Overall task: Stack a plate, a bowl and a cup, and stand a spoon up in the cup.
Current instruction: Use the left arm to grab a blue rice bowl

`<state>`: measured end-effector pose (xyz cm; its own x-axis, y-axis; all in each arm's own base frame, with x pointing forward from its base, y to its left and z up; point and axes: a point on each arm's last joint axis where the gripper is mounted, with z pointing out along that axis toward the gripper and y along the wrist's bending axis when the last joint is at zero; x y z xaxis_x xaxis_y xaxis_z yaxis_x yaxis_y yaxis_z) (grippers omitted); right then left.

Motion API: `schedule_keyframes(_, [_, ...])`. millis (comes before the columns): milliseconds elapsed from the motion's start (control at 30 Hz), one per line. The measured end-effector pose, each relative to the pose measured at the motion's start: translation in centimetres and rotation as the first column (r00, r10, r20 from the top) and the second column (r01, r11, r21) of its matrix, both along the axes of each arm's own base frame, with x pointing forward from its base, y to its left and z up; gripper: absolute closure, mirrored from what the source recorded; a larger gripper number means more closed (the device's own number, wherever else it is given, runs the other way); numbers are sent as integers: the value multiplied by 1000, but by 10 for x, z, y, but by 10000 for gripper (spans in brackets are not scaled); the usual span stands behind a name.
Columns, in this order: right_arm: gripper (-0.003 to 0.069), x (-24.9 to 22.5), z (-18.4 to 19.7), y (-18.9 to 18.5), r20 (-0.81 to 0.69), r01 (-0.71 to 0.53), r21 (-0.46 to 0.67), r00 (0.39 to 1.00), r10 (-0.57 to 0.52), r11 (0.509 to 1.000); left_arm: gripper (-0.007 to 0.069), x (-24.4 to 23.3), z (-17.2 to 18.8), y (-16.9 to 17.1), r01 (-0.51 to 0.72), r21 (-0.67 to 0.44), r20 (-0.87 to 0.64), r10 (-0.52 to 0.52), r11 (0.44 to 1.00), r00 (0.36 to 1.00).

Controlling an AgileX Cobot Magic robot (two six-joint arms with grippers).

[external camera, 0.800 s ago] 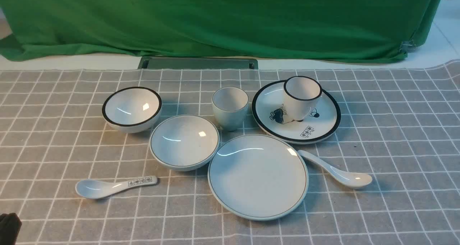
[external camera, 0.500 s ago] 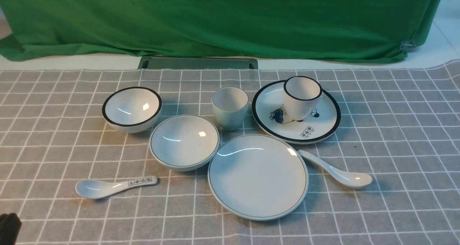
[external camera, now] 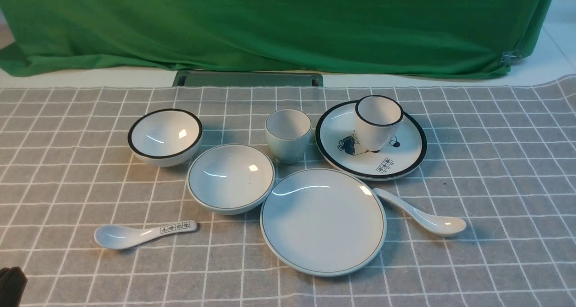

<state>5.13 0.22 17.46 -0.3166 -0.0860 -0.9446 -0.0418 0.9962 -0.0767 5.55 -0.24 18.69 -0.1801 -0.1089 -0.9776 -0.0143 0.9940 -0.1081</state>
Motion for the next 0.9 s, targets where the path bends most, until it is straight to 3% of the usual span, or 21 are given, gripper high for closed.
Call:
schedule_keyframes(167, [418,0,0,0,0,0,0,1000,0,1000,608,0,0,0,0,-4,4,0,1000,1000])
schedule_keyframes(233, [417,0,0,0,0,0,0,1000,0,1000,608,1,4,-1,-6,-133,46,12,991,999])
schedule_keyframes(367, [417,0,0,0,0,0,0,1000,0,1000,608,1,17,0,-3,-503,156,94,864,983])
schedule_keyframes(433, [417,0,0,0,0,0,0,1000,0,1000,608,1,19,2,-3,-537,177,116,843,977])
schedule_keyframes(533, [417,0,0,0,0,0,0,1000,0,1000,608,1,25,7,5,-673,225,197,740,954])
schedule_keyframes(600, [417,0,0,0,0,0,0,1000,0,1000,608,0,28,5,22,-717,205,181,696,962])
schedule_keyframes(733, [417,0,0,0,0,0,0,1000,0,1000,608,-5,55,-6,78,-600,184,42,796,982])
schedule_keyframes(767, [417,0,0,0,0,0,0,1000,0,1000,608,-7,74,-12,111,-495,164,-33,862,986])
schedule_keyframes(800, [417,0,0,0,0,0,0,1000,0,1000,608,-8,78,-13,121,-480,157,-51,869,986])
schedule_keyframes(867, [417,0,0,0,0,0,0,1000,0,1000,608,1,102,-23,212,-276,25,-214,937,977])
schedule_keyframes(900, [417,0,0,0,0,0,0,1000,0,1000,608,0,104,-24,221,-274,25,-223,936,974])
